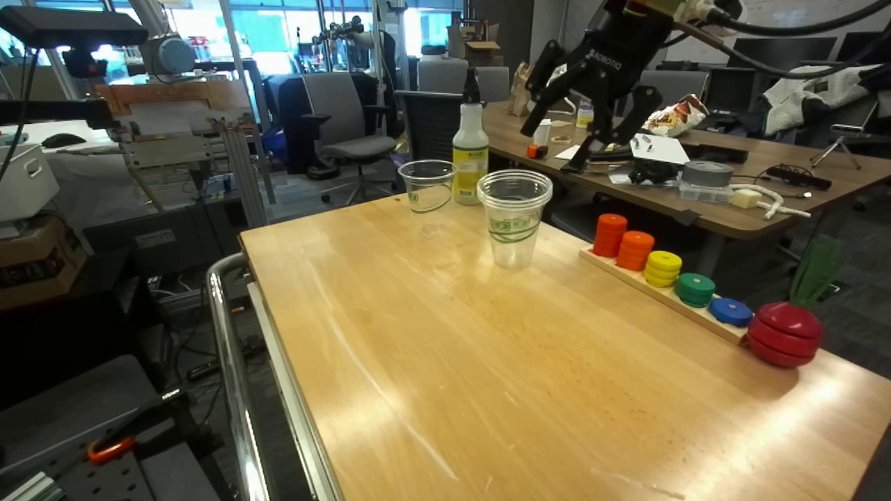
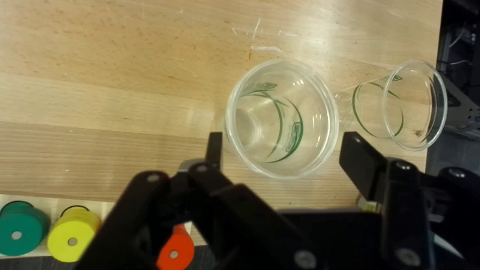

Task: Pack the first disposable cup into the second then both into the third cup and put all into the fourth cup

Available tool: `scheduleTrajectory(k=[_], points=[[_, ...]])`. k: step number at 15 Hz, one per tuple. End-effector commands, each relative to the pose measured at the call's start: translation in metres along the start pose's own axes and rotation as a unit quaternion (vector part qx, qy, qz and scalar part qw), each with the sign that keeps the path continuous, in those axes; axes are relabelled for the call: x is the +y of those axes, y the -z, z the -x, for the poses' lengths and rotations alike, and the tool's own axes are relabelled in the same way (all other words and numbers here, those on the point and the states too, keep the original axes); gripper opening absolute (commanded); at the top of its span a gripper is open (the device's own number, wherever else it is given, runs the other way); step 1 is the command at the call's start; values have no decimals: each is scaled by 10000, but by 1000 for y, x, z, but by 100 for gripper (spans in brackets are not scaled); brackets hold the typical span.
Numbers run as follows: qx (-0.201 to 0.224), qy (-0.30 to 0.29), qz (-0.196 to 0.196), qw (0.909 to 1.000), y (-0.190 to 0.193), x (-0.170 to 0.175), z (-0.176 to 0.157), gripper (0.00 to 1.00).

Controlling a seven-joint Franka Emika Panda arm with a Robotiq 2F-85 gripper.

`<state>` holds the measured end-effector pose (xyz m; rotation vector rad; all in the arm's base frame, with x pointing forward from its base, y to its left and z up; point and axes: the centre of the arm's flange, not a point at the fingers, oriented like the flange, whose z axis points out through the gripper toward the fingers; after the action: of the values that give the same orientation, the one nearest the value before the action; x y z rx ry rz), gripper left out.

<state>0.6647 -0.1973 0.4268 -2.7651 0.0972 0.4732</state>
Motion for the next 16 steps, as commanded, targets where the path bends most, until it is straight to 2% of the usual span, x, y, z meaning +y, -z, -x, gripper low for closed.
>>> scheduleTrajectory(k=[1,5,10,16], points=[[64,-142,230,9996,11,1,-2,100],[20,-464,110,9989,11,6,-7,100],[144,-1063,234,9940,1,13,-14,100],[480,-1538,325,9864,-10,24,-22,100]])
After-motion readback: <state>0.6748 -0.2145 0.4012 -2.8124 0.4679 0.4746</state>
